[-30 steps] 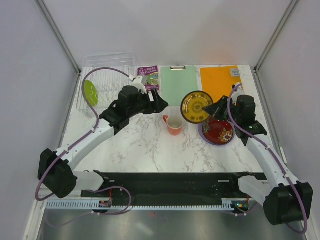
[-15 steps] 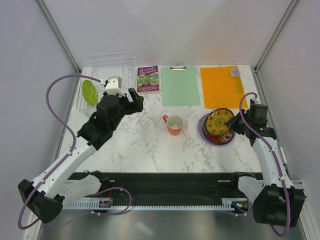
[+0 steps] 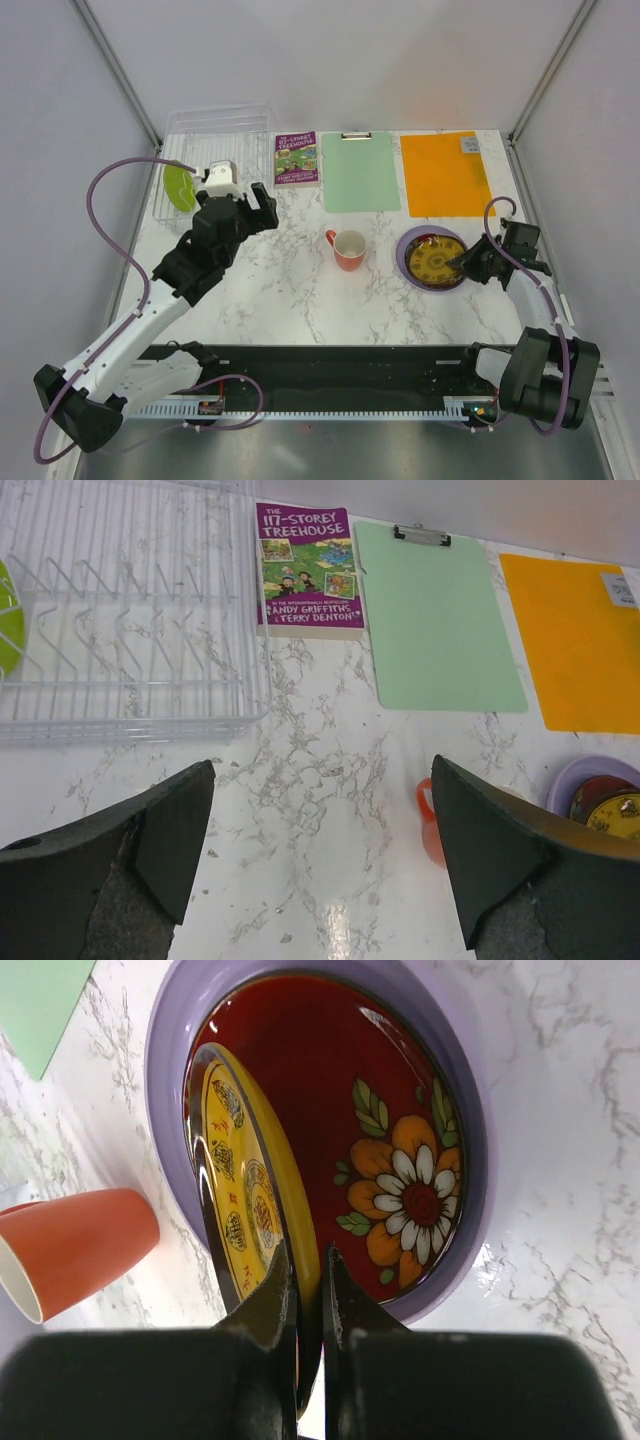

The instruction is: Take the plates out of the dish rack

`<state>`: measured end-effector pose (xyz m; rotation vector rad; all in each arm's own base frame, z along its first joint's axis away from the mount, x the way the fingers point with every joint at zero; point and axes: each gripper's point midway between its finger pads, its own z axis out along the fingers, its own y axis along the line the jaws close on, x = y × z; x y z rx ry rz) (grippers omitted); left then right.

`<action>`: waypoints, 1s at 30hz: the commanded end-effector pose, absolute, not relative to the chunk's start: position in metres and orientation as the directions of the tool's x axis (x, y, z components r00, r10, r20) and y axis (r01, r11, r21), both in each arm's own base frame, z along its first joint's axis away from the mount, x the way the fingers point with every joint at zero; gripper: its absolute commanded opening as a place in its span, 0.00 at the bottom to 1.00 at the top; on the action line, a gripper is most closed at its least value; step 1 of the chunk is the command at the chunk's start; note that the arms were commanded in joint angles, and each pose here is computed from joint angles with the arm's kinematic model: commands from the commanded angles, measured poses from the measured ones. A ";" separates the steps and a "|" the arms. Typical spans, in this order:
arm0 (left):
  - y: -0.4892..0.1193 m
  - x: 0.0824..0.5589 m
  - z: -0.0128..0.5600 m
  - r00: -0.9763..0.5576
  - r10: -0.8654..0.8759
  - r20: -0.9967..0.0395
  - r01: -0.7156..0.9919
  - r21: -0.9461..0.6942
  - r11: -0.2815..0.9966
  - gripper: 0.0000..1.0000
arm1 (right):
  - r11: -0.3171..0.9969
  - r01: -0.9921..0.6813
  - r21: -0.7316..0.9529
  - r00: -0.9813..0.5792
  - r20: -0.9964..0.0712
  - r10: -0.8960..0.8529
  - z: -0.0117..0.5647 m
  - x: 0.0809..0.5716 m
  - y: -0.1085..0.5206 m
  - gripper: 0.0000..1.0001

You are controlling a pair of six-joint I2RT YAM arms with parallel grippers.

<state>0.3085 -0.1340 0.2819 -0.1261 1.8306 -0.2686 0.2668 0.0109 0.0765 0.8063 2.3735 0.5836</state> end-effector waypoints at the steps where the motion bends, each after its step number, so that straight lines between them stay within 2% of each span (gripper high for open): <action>1: -0.119 0.309 0.288 -0.232 -0.200 -0.952 0.004 -0.206 0.978 0.95 | 0.674 0.313 0.669 -0.666 -0.351 0.658 0.082 0.281 0.024 0.03; 5: -0.119 0.309 0.285 -0.240 -0.196 -0.951 0.004 -0.203 0.979 0.95 | 0.678 0.317 0.664 -0.676 -0.343 0.652 0.075 0.280 0.024 0.10; 6: -0.120 0.310 0.284 -0.243 -0.196 -0.950 0.004 -0.203 0.979 0.95 | 0.679 0.318 0.661 -0.677 -0.343 0.651 0.074 0.279 0.023 0.15; 7: -0.120 0.310 0.284 -0.242 -0.198 -0.950 0.006 -0.206 0.979 0.95 | 0.679 0.320 0.660 -0.676 -0.344 0.652 0.073 0.279 0.023 0.28; 9: -0.121 0.310 0.282 -0.249 -0.199 -0.948 0.008 -0.208 0.978 0.95 | 0.685 0.324 0.653 -0.677 -0.346 0.650 0.071 0.279 0.021 0.44; 10: -0.121 0.311 0.282 -0.251 -0.198 -0.947 0.007 -0.207 0.978 0.95 | 0.690 0.328 0.645 -0.676 -0.349 0.648 0.069 0.280 0.019 0.59; 12: -0.122 0.311 0.280 -0.255 -0.194 -0.947 0.008 -0.203 0.979 0.95 | 0.700 0.329 0.634 -0.683 -0.352 0.640 0.066 0.280 0.018 0.67; 13: -0.123 0.312 0.280 -0.257 -0.195 -0.947 0.009 -0.204 0.979 0.95 | 0.704 0.330 0.629 -0.683 -0.355 0.638 0.065 0.281 0.017 0.77; 14: -0.122 0.312 0.280 -0.255 -0.193 -0.947 0.008 -0.201 0.979 0.95 | 0.709 0.331 0.622 -0.684 -0.360 0.635 0.064 0.281 0.015 0.81; 19: -0.121 0.314 0.279 -0.258 -0.192 -0.947 0.000 -0.199 0.980 0.96 | 0.719 0.337 0.608 -0.689 -0.361 0.628 0.065 0.289 0.010 0.88; 30: -0.106 0.336 0.267 -0.288 -0.135 -0.948 -0.074 -0.119 0.990 0.98 | 0.796 0.355 0.491 -0.611 -0.522 0.595 0.117 0.302 -0.022 0.98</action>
